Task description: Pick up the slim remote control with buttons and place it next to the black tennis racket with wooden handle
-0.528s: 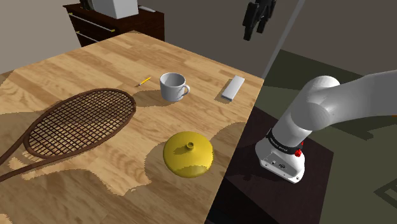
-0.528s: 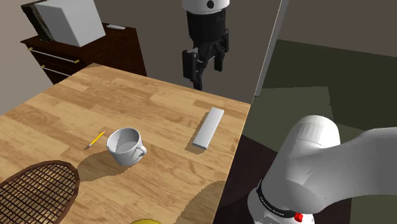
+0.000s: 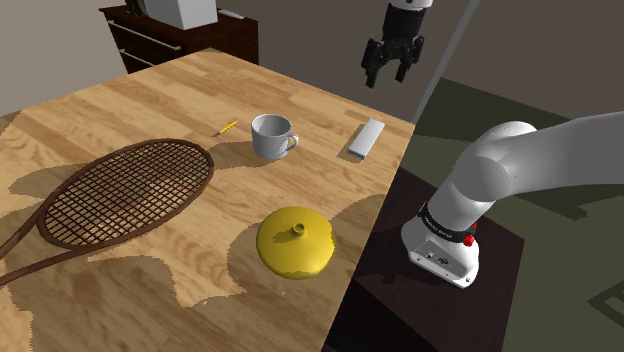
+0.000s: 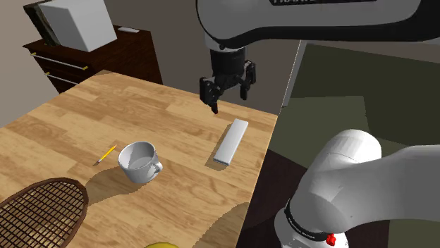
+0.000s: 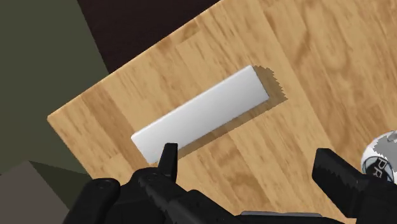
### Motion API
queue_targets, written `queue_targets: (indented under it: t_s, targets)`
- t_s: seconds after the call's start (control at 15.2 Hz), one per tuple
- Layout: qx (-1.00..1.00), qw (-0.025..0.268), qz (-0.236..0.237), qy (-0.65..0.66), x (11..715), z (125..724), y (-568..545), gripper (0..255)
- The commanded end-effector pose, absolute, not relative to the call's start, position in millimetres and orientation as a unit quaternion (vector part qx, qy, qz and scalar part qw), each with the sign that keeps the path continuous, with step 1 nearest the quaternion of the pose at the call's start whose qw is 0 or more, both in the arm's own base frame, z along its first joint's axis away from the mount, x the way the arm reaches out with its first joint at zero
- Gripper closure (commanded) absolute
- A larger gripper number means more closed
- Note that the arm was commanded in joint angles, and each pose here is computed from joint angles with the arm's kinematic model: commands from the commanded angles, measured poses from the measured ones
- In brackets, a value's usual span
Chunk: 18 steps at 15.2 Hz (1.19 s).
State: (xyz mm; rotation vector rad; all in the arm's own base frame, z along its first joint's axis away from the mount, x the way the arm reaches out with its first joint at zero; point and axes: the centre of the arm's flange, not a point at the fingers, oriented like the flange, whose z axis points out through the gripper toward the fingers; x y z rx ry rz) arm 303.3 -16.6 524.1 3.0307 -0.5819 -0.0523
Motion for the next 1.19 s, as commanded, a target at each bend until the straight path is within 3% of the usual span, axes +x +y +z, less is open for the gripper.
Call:
queue_targets:
  t_s: [0.0,0.66,1.12]
  targets:
    - [0.967,0.025,-0.014,-0.253,308,500,-23,0]
    - [0.842,0.011,-0.002,-0.54,313,377,-73,0]
    - [0.833,0.01,-0.001,-0.553,312,339,-75,0]
